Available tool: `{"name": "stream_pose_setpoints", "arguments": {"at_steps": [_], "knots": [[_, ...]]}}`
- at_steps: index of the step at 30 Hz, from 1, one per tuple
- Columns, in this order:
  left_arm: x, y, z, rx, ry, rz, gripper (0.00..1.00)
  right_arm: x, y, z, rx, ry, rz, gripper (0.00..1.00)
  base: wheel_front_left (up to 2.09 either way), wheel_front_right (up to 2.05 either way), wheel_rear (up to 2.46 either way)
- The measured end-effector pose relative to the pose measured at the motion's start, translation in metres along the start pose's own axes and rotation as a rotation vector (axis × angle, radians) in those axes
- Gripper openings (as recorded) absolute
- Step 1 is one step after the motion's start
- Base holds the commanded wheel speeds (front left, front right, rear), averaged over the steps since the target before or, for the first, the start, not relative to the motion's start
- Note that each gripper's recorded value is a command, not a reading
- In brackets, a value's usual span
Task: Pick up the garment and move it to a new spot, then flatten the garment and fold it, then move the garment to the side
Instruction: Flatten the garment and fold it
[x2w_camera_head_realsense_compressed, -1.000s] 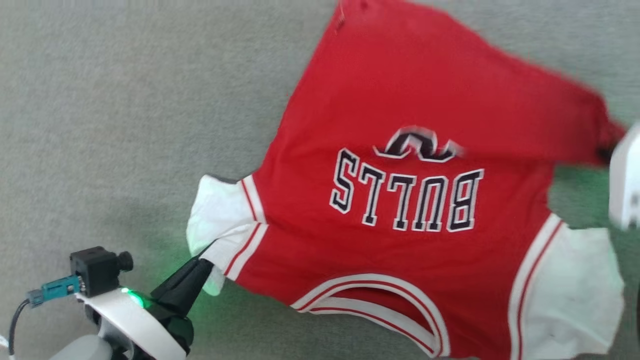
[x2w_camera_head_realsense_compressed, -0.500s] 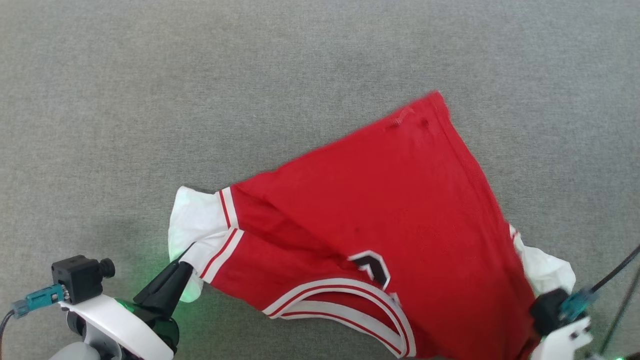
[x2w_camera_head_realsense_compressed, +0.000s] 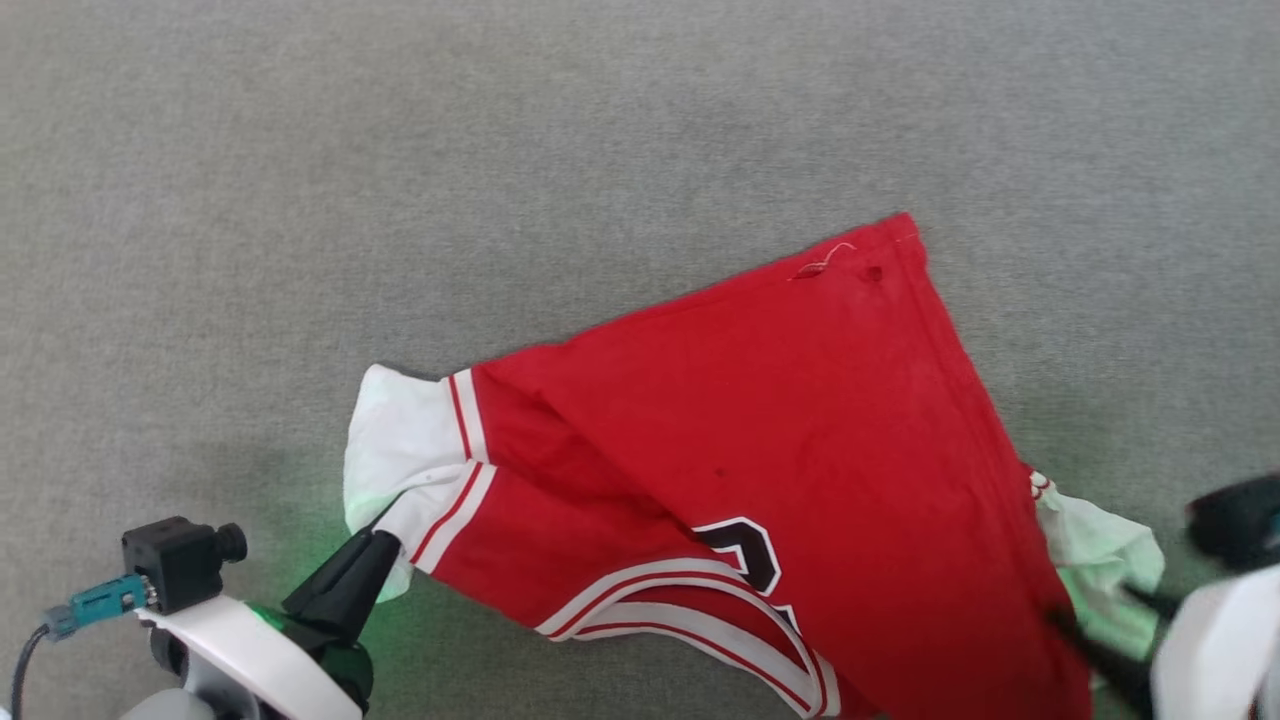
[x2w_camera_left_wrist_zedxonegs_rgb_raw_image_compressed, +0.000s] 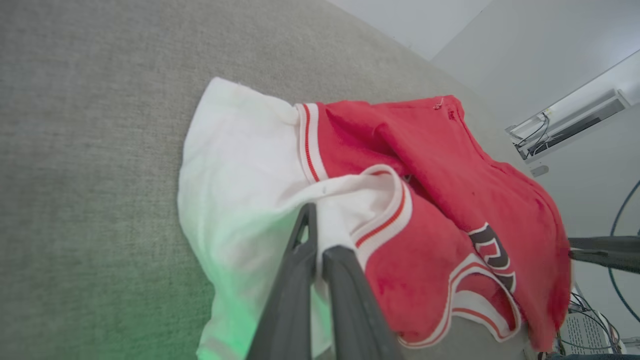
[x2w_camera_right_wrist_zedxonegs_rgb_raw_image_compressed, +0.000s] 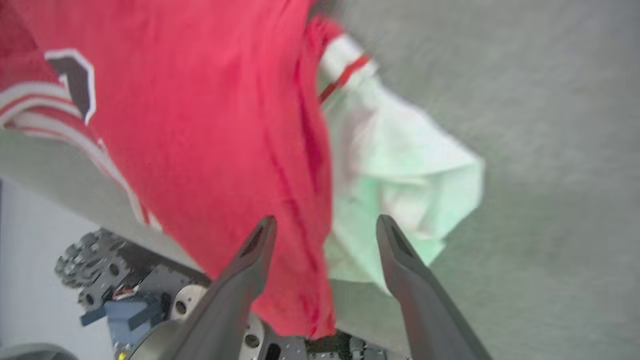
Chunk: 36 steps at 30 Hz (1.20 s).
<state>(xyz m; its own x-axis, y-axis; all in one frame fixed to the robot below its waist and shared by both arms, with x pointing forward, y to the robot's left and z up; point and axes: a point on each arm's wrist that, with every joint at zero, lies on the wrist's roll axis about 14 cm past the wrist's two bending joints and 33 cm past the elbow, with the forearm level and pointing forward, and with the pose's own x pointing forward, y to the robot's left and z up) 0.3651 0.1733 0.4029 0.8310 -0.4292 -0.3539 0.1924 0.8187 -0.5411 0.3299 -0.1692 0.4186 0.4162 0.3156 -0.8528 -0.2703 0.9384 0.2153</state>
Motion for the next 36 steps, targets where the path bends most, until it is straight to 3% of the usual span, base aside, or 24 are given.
{"name": "stream_pose_setpoints", "arguments": {"at_steps": [3, 10, 16, 22, 23, 25, 30, 36], "knots": [[0.001, 0.000, 0.000, -0.008, -0.006, 0.002, 0.00, -0.003, -0.011, 0.025, -0.025, -0.058, -0.037, 1.00, 0.00, 0.00, 0.00], [0.004, 0.003, -0.004, -0.037, -0.009, 0.024, 0.00, 0.021, -0.021, 0.134, -0.122, -0.320, -0.096, 1.00, 0.00, 0.00, 0.00], [0.005, 0.011, -0.008, -0.052, -0.001, 0.052, 0.00, 0.084, 0.000, 0.156, -0.202, -0.241, -0.060, 1.00, 0.00, 0.00, 0.00], [0.006, 0.017, -0.010, -0.067, 0.001, 0.079, 0.00, 0.132, 0.010, 0.146, -0.253, -0.096, -0.027, 1.00, 0.00, 0.00, 0.00], [0.006, 0.017, -0.010, -0.069, 0.000, 0.080, 0.00, 0.134, 0.010, 0.144, -0.265, -0.081, -0.025, 0.53, 0.00, 0.00, 0.00], [0.005, 0.020, -0.011, -0.066, 0.004, 0.088, 0.00, 0.135, 0.012, 0.144, -0.261, -0.074, -0.016, 0.00, 0.00, 0.00, 0.00], [0.016, 0.025, 0.009, 0.007, -0.021, 0.074, 0.00, 0.127, 0.011, 0.160, -0.217, -0.159, -0.010, 0.00, 0.00, 0.00, 0.00], [0.047, 0.025, 0.082, 0.147, -0.150, 0.022, 0.00, 0.081, -0.024, 0.239, -0.098, -0.474, -0.113, 0.00, 0.00, 0.00, 0.00]]}}
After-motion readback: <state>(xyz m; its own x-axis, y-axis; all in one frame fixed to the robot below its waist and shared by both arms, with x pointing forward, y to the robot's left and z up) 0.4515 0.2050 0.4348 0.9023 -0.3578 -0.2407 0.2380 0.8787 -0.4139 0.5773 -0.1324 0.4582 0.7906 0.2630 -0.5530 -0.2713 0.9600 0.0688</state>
